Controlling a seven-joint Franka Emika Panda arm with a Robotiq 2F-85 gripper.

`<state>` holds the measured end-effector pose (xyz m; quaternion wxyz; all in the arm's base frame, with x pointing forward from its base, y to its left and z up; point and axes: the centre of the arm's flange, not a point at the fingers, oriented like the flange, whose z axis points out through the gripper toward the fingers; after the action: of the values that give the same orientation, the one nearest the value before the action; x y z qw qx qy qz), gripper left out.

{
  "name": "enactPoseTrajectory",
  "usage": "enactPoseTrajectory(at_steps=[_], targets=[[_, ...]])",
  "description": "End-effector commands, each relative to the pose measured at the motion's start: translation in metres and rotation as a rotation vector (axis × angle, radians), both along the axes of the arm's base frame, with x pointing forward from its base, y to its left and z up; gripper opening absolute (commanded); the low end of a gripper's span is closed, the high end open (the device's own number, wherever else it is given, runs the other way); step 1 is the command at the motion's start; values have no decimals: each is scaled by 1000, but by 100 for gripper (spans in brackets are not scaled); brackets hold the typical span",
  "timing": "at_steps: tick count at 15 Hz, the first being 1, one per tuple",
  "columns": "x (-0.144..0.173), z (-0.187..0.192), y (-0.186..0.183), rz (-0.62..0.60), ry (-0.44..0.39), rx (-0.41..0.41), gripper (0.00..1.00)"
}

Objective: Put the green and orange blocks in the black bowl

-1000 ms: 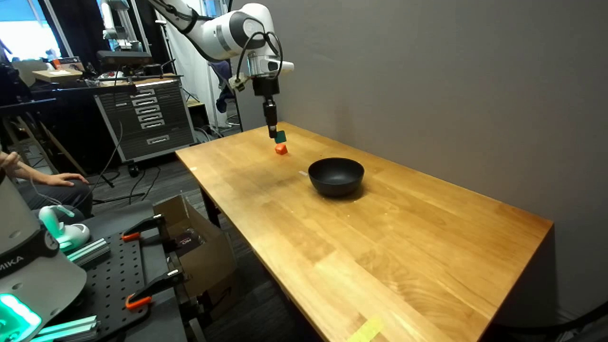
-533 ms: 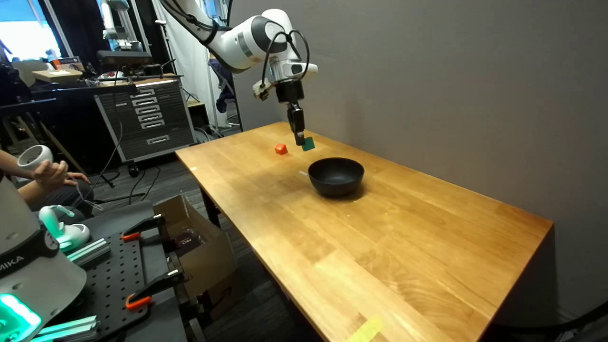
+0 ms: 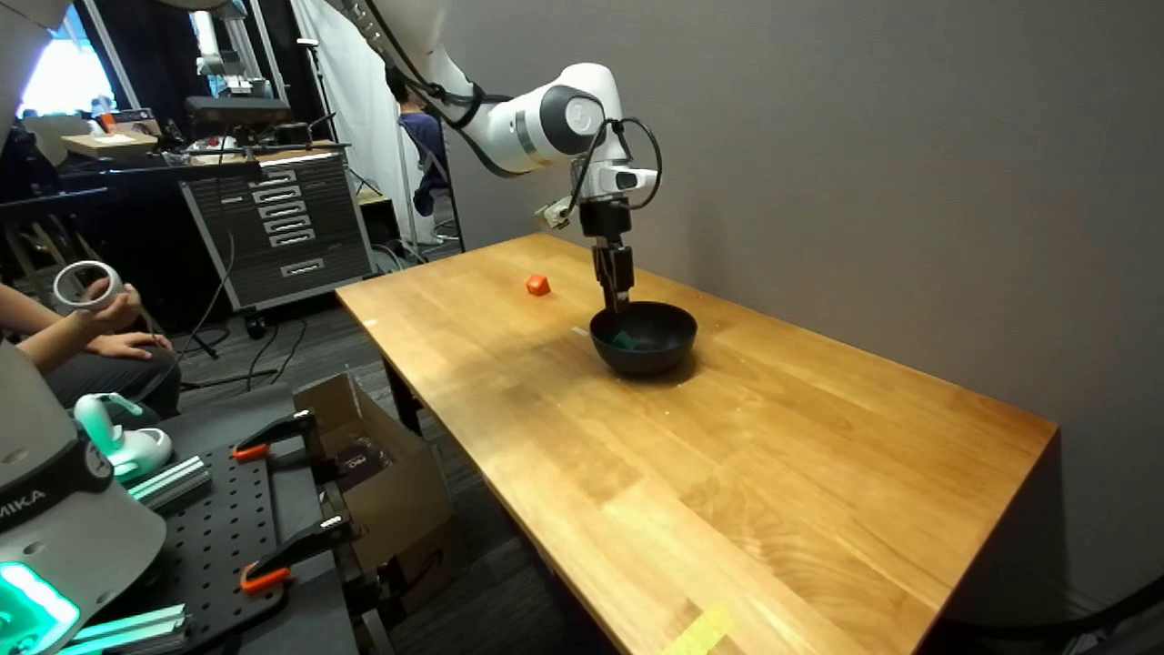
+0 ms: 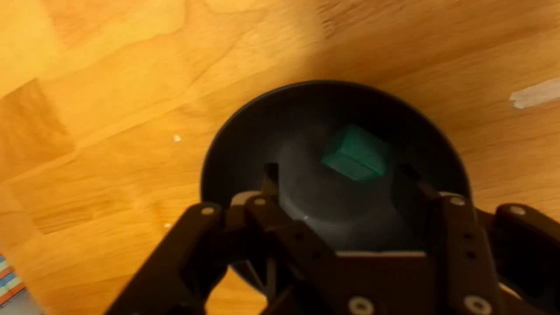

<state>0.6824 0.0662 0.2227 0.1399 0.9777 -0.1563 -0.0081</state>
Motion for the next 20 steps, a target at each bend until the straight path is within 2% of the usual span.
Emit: enactPoseTrajectory(at_steps=[1,5,10,16,19,20], targets=[[23,-8,39,55,34,163,99],[20,-12,114,128,81,313,100],[19,-19,183,240,143,415,100],[26,-44,245,406,211,498,100],[29,-60,263,481,243,494,100],[31,-67,267,503,257,468,100]])
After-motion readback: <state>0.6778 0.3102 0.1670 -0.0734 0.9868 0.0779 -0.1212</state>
